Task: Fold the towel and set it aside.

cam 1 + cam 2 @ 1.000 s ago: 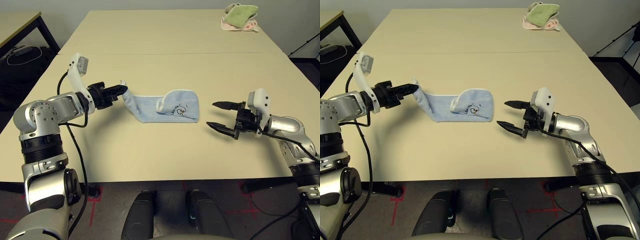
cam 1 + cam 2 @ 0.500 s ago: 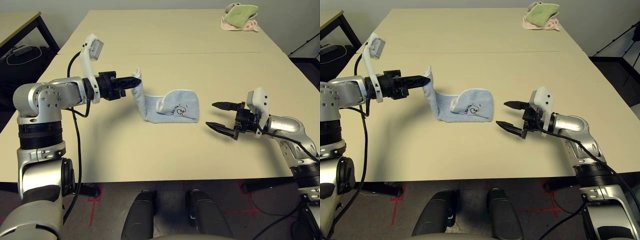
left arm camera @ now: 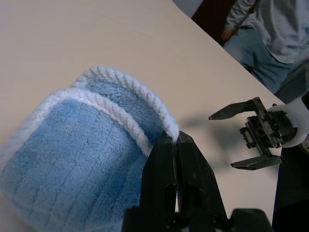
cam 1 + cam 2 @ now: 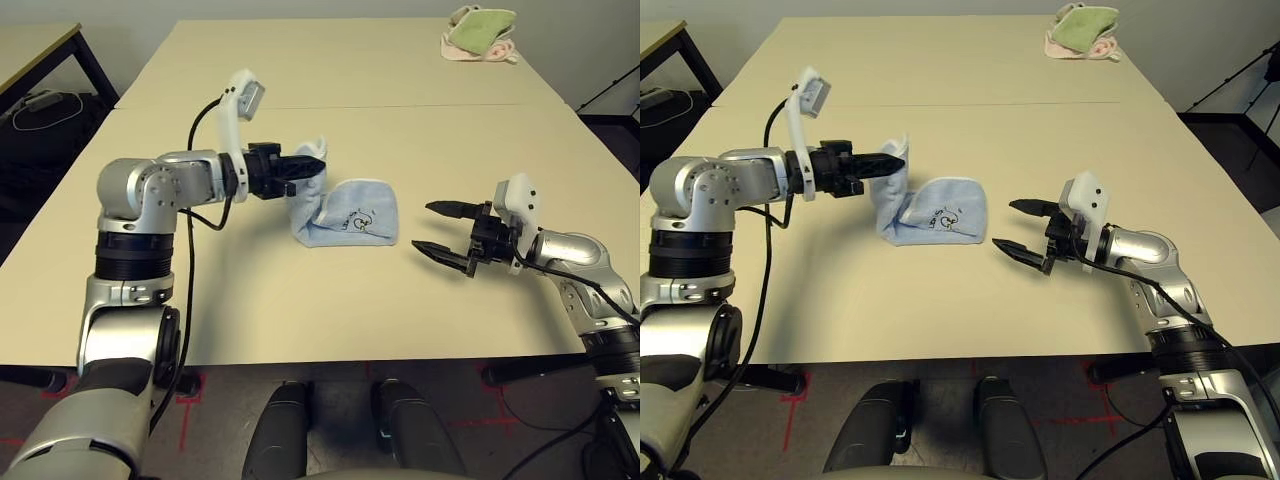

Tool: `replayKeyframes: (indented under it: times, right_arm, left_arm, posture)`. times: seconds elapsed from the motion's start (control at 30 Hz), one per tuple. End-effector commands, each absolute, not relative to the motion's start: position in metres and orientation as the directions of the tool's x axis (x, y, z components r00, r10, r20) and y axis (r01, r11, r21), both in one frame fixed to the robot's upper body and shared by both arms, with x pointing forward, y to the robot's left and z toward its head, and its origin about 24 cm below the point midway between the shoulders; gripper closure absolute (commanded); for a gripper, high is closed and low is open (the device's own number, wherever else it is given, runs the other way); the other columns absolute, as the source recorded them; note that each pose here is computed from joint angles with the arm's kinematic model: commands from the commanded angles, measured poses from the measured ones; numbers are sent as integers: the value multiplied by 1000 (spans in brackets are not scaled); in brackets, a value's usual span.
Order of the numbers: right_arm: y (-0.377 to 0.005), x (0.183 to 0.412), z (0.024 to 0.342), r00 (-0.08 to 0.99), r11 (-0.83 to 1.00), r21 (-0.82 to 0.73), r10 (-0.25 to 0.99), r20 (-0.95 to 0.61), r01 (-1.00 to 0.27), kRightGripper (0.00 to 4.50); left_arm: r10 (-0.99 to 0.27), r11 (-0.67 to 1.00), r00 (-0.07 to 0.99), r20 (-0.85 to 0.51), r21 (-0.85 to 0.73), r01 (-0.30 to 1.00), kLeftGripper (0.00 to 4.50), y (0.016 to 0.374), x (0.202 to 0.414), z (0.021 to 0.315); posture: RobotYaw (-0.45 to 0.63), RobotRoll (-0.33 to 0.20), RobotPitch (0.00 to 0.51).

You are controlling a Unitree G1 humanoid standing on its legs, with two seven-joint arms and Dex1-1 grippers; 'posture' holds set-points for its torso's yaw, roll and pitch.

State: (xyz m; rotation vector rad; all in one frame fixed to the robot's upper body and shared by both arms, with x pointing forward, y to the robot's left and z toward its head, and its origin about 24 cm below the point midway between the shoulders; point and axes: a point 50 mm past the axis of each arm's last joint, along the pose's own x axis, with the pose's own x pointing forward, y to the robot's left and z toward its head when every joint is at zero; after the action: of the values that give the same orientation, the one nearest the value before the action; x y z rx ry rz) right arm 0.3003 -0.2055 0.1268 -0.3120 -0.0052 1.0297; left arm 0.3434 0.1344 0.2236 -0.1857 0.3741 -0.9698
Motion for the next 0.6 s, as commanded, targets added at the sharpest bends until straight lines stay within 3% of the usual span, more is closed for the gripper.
replayKeyframes:
  times: [0.03, 0.3, 0.6]
  right_arm:
    - [-217, 299, 128, 553, 504, -273, 819, -150, -820, 0]
    - [-219, 300, 129, 565, 513, -280, 812, -149, -811, 0]
    - [-220, 302, 130, 577, 520, -288, 800, -166, -804, 0]
  left_arm:
    - [-844, 534, 484, -230, -289, 794, 4477, 127, 346, 227]
    - [-865, 482, 418, -277, -230, 845, 4477, 113, 350, 223]
    - [-920, 334, 262, -290, -233, 914, 4477, 90, 340, 221]
  posture:
    - [69, 0, 93]
    - [68, 0, 91]
    - [64, 0, 87]
